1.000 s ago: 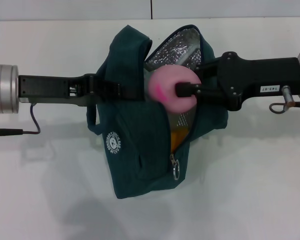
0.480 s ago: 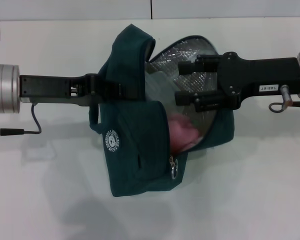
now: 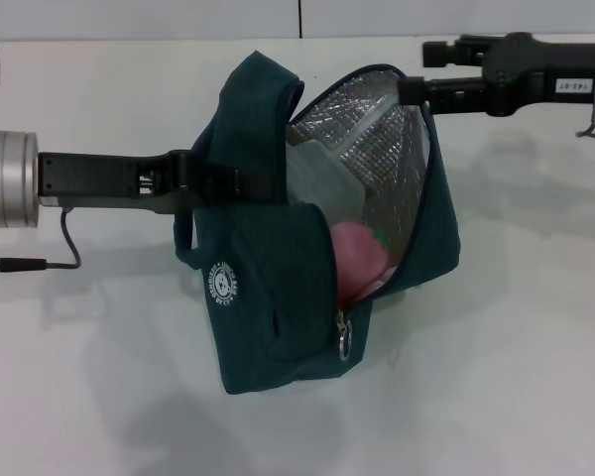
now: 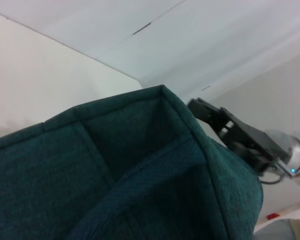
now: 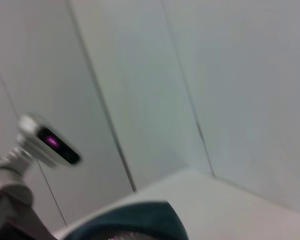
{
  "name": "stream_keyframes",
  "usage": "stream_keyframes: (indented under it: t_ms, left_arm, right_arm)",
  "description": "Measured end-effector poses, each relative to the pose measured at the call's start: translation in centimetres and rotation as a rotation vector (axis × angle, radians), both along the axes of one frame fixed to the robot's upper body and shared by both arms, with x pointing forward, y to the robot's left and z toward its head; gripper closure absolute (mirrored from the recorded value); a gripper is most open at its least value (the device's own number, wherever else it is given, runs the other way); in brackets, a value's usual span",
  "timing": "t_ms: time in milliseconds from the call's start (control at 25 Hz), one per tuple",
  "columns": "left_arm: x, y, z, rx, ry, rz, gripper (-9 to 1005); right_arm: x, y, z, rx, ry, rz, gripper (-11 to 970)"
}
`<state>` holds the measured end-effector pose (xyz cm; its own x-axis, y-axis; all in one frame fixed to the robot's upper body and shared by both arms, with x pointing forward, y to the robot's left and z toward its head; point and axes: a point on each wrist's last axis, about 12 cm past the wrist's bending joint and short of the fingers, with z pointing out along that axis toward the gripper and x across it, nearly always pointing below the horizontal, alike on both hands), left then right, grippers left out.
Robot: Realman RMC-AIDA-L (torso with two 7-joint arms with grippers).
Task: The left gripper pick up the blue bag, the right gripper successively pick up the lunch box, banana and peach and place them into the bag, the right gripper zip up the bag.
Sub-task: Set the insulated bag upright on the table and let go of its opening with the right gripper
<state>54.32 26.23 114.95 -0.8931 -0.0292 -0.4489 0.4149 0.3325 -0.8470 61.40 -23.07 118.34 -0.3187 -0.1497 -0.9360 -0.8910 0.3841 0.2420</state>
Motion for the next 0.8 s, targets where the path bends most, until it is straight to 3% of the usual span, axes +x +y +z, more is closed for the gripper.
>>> stream_keyframes:
  t_ms: [480,800]
  left_arm:
    - [0.0,-0.1,-0.1,-0.001,0.002,-0.001,964]
    - [0.0,0.0,0.0,0.0,-0.001,0.0,964]
  right_arm:
    - [0.4,3.2,2.4,-0.192,0.103,0.018,156]
    - [0.4,3.4,2.3,-0.284,0.132,-0.007,158]
